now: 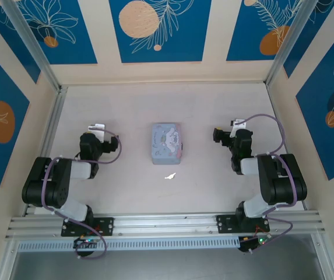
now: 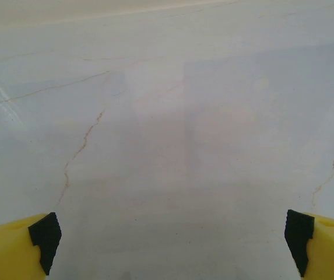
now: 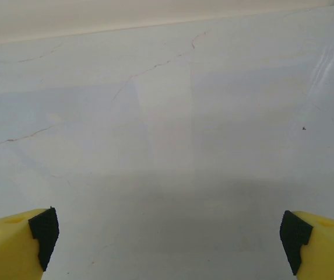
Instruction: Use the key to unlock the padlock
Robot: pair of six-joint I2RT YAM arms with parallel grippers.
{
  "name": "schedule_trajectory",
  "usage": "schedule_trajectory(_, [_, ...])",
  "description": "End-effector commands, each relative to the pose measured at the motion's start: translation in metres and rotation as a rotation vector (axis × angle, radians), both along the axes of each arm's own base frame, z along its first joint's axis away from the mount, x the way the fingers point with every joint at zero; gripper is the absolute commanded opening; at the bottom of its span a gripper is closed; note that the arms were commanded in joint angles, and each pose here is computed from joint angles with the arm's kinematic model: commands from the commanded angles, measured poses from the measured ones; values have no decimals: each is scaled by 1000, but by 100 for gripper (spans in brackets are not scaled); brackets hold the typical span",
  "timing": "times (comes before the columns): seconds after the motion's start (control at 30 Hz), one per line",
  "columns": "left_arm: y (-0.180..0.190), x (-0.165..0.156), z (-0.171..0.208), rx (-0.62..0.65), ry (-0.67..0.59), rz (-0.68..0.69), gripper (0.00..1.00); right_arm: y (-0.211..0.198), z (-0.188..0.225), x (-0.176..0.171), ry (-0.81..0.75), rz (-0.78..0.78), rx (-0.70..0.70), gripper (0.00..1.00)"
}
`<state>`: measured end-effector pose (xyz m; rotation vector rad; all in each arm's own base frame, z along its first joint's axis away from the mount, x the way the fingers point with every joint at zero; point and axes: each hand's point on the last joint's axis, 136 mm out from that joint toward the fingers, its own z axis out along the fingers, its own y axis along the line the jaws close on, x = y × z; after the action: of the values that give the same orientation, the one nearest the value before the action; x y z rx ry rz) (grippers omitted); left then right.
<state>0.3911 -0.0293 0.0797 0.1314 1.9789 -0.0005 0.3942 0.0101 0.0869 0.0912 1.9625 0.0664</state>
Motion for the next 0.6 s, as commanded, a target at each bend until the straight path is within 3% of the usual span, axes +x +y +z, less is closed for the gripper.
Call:
schedule_trajectory(0.0, [1,6,6,-4,-14,-14,100,-4,8,1,-36,-22,-2,99])
schedule_trajectory(0.57, [2,6,5,-9,-9,-13,100,-4,7,1,-36,-22,-2,99])
